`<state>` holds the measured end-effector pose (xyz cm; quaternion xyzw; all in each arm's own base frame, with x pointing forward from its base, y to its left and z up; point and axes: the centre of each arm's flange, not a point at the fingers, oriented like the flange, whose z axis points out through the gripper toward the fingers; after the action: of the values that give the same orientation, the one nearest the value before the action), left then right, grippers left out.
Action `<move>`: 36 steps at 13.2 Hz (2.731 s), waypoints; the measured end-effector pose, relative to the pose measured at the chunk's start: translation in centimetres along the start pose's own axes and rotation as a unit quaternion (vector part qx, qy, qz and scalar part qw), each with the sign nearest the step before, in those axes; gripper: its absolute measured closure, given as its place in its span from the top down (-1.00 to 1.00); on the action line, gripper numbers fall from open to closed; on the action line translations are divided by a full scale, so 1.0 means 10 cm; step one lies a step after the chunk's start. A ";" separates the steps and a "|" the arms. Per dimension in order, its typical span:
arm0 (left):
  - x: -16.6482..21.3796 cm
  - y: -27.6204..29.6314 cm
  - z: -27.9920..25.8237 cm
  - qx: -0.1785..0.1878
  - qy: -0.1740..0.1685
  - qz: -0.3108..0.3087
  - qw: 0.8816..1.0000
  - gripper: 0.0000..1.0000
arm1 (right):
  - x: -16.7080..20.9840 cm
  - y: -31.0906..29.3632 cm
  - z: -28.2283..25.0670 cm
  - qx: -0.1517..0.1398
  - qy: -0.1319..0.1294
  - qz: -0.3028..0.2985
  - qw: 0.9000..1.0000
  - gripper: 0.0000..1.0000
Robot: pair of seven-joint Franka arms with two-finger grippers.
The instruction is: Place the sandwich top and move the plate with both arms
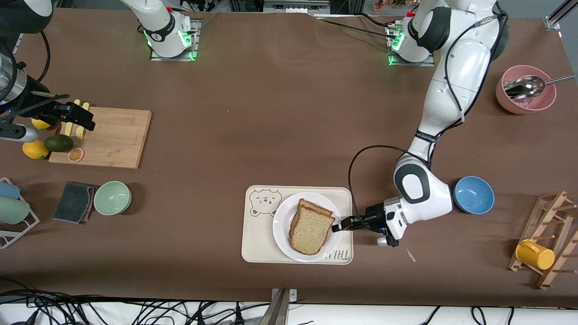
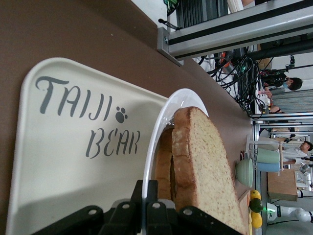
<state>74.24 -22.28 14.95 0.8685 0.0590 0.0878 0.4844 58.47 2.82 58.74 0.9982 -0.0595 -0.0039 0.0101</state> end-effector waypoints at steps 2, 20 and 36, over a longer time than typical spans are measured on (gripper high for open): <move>-0.03 -0.03 0.07 0.001 -0.003 0.000 1.000 -0.90 | 0.01 0.00 -0.01 0.001 0.004 -0.014 1.000 1.00; -0.07 -0.07 0.16 0.000 -0.009 0.001 1.000 0.67 | 0.01 0.00 -0.01 0.001 0.006 -0.067 0.998 1.00; 0.31 0.95 -1.01 0.161 -0.133 0.147 0.967 1.00 | 0.01 0.00 -0.01 0.001 0.006 -0.049 0.999 1.00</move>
<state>75.29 -18.28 28.58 0.9379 -0.1207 0.0304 0.3238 58.61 2.83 58.80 0.9999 -0.0108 0.0013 0.0094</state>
